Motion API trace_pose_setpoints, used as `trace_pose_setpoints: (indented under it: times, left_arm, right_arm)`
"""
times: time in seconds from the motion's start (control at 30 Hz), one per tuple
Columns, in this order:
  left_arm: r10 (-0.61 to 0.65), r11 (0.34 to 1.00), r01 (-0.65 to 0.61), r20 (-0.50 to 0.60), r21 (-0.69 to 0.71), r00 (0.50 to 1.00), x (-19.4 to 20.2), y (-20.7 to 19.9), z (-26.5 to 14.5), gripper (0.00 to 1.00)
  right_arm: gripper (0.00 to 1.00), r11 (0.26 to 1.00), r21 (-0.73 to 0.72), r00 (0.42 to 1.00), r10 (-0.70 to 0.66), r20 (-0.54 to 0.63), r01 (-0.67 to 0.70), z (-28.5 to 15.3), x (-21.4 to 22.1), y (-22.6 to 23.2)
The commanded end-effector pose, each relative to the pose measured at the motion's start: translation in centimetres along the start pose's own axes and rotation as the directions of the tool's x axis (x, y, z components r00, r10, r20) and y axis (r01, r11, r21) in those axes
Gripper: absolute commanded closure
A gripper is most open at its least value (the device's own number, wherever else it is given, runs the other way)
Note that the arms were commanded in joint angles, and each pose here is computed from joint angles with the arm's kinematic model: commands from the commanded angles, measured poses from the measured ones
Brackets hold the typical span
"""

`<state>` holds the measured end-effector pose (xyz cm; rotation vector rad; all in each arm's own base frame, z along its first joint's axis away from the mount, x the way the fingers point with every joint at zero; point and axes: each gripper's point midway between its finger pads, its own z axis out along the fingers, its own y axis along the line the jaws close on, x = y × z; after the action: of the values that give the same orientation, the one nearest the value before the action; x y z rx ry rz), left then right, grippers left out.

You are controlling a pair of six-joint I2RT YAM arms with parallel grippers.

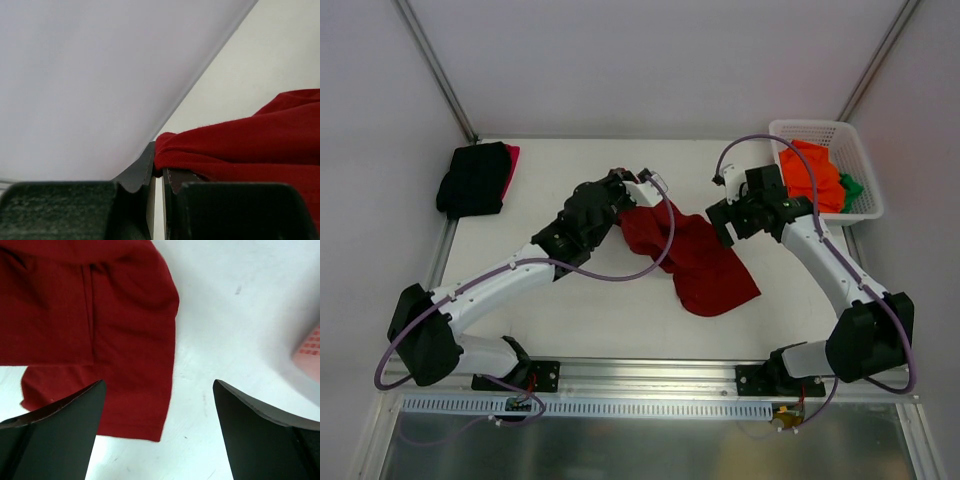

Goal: Fold and stack the t-shirts
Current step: Move the tshirt to the center of the board, then flatten the tshirt out

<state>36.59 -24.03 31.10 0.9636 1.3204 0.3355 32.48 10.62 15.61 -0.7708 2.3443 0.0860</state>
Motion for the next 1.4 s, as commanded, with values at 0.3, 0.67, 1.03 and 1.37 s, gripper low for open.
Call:
trace_pose_setpoints:
  times: [0.3, 0.67, 1.03, 1.37]
  left_arm:
    - [-0.033, 0.999, 0.033, -0.118, 0.001, 0.992, 2.6, 2.9, -2.3, 1.00]
    - [-0.039, 0.999, 0.036, -0.157, -0.019, 0.987, 3.9, 3.8, -2.9, 1.00]
    - [-0.050, 0.999, 0.053, -0.203, 0.009, 0.978, 5.2, 2.8, -2.7, 1.00]
    - [-0.044, 0.998, 0.051, -0.245, 0.022, 0.969, 6.9, 2.0, -3.4, 1.00]
  right_arm:
    - [0.09, 0.846, -0.478, 0.970, -0.226, 0.085, 0.239, -5.0, -0.2, 10.6]
    - [0.06, 0.787, -0.299, 0.827, -0.561, 0.015, 0.540, -2.8, 5.6, 10.9]
    - [0.10, 0.778, 0.028, 0.768, -0.624, 0.145, 0.627, 0.3, 1.7, 10.5]
    - [0.13, 0.752, -0.075, 0.749, -0.635, 0.189, 0.655, 1.8, 1.0, 13.2]
